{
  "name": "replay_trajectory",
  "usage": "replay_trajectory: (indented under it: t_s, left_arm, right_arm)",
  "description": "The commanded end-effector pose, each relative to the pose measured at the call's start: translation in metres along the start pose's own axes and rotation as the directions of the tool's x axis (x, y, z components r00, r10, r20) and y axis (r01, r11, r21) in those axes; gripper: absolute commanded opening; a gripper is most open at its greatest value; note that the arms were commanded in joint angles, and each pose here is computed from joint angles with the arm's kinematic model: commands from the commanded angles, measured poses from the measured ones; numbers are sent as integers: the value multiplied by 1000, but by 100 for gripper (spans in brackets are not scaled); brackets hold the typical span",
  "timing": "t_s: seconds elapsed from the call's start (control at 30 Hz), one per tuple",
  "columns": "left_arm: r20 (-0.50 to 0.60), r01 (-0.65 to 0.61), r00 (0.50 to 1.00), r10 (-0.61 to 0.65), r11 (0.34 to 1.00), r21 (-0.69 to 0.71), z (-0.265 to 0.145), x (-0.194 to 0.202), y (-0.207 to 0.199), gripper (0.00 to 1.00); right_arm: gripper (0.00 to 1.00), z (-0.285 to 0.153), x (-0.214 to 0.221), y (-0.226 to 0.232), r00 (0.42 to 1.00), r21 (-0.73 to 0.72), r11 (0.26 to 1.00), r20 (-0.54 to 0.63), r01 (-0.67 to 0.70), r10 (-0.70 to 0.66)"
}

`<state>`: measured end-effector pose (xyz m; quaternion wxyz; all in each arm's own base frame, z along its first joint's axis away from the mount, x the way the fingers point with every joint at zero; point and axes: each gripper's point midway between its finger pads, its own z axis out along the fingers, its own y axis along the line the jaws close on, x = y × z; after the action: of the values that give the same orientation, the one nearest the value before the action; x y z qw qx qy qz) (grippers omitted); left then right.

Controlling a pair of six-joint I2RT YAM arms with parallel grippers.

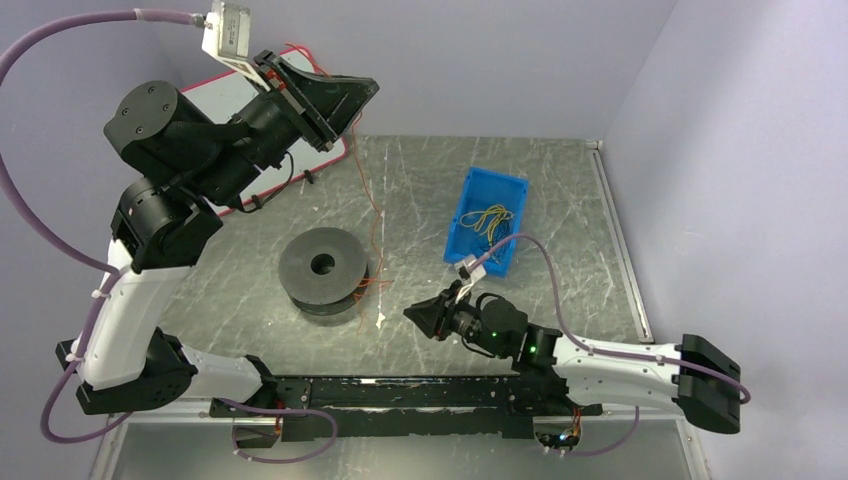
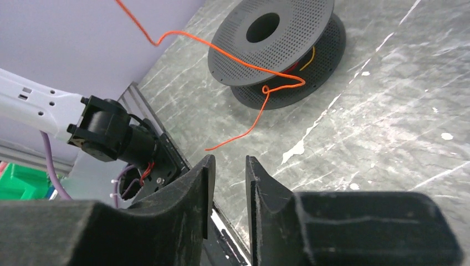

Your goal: Wrap the cables

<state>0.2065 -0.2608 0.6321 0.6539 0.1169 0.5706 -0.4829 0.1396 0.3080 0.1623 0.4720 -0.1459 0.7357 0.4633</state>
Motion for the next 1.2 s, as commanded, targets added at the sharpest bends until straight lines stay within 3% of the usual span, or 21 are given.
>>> replay_trajectory:
  t_s: [0.0,0.5,0.8,1.17]
  left_arm:
    - [-16,10,1000,-10,1000,6,1,9,1,7]
    - [-200,101,975,-99,995,-1,-1,114,28,7]
    - [-250,241,941,-229,970,21,-7,159,30,7]
    - [-312,316,906,-286,947,49,-16,177,21,7]
  right_arm:
    - [35,-10,-22,-4,999,63,998,26,31,-32]
    - [49,-40,-143,52,957,36,983,224,180,-183]
    - [55,-33,-202,91,878,-9,959,404,284,-256]
    - [56,-17,-234,103,786,59,927,513,370,-346]
